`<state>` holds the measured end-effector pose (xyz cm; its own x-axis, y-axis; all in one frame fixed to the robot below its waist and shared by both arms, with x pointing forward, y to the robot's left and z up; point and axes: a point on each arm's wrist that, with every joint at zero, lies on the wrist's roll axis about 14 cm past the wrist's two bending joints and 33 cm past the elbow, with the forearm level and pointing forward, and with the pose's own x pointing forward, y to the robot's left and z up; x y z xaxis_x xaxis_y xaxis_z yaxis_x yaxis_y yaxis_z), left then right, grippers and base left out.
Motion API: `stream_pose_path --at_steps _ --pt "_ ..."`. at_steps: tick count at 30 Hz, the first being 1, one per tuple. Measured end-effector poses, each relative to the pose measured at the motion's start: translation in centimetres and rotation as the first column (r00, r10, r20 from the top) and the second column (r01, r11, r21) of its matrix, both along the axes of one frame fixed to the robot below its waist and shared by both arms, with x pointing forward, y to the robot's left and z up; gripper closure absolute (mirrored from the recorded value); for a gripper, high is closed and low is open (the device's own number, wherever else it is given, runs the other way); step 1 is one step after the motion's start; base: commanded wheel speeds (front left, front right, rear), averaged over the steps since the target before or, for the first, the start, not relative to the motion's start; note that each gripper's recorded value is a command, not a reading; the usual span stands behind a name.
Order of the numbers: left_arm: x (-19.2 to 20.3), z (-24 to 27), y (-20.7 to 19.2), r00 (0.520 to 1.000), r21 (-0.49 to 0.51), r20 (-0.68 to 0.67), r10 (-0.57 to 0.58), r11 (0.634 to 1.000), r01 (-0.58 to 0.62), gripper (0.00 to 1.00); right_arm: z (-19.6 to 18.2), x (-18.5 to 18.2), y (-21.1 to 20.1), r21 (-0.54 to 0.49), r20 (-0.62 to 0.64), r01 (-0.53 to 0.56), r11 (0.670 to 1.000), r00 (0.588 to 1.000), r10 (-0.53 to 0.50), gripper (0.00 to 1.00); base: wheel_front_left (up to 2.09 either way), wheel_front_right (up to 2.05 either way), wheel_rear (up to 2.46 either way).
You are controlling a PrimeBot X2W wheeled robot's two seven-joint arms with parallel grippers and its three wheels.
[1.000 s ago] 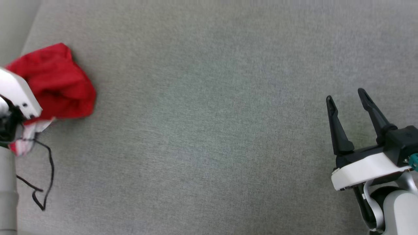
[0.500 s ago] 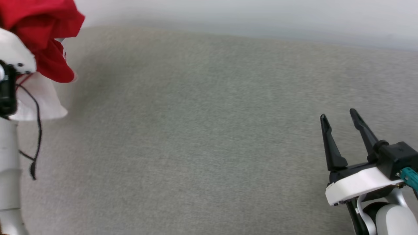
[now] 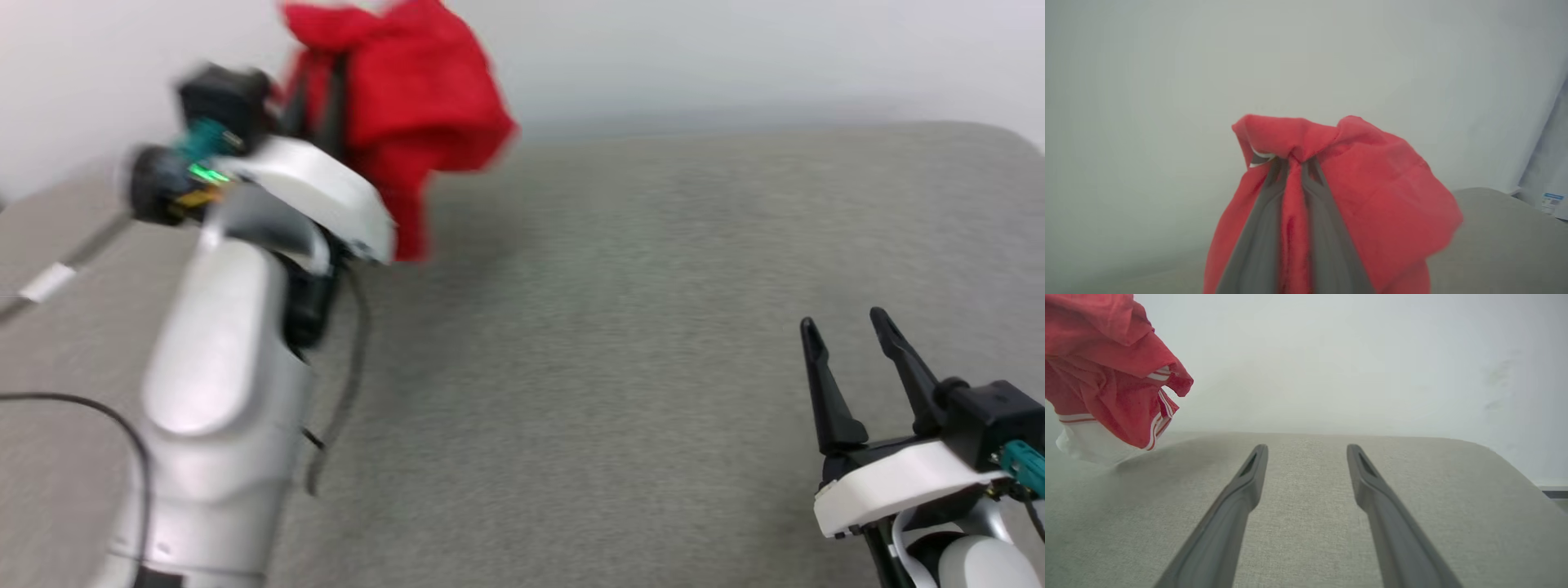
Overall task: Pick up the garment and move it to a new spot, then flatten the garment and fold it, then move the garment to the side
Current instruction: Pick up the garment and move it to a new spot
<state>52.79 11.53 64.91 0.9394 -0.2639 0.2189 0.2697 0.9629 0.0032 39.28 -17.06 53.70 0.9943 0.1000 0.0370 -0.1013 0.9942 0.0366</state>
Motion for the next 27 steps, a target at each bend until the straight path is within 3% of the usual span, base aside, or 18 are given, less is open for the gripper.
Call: stream_pose_path --at_steps 4,7,13,14,15,16,19,24,27 --pt "-1.8 -3.3 -7.3 0.982 -0.038 -0.063 -0.179 0.984 0.176 1.00 -0.1 -2.0 -3.1 -0.001 -0.006 0.094 0.996 0.996 -0.094 0.00 0.00 0.00 0.00" --pt "-4.2 -7.6 -10.6 0.951 -0.054 -0.154 -0.269 0.963 0.264 1.00 -0.2 -3.2 -4.7 0.006 -0.013 0.143 0.990 0.990 -0.143 0.00 0.00 0.00 0.00" --pt "-12.2 -18.9 -12.8 0.829 -0.135 -0.446 -0.339 0.941 0.311 1.00 -0.5 -4.4 -5.8 0.012 -0.026 0.182 0.983 0.983 -0.181 0.00 0.00 0.00 0.00" --pt "-13.4 -20.4 -12.6 0.800 -0.164 -0.494 -0.340 0.940 0.298 0.76 -0.6 -4.4 -5.9 0.012 -0.029 0.184 0.983 0.983 -0.183 0.00 0.00 0.00 0.00" --pt "-14.4 -21.4 -12.4 0.784 -0.180 -0.522 -0.335 0.942 0.282 0.31 -0.8 -4.3 -5.9 0.011 -0.036 0.183 0.983 0.983 -0.182 0.00 0.00 0.00 0.00" --pt "-15.0 -21.9 -12.2 0.782 -0.173 -0.534 -0.322 0.947 0.272 0.00 -0.9 -4.3 -5.9 0.010 -0.041 0.182 0.983 0.983 -0.181 0.00 0.00 0.00 0.00" --pt "-15.5 -21.2 -12.0 0.803 -0.171 -0.505 -0.317 0.949 0.267 0.00 -1.1 -3.8 -5.3 0.010 -0.047 0.162 0.987 0.986 -0.161 0.00 0.00 0.00 0.00" --pt "-14.0 -15.9 -10.9 0.917 -0.151 -0.296 -0.268 0.961 0.232 0.00 -0.4 -3.3 -4.5 0.006 -0.028 0.137 0.991 0.990 -0.137 0.00 0.00 0.00 0.00" --pt "-13.1 -12.6 -9.8 0.959 -0.124 -0.179 -0.221 0.972 0.200 0.00 0.2 -3.2 -4.1 0.007 -0.012 0.123 0.992 0.992 -0.123 0.00 0.00 0.00 0.00"
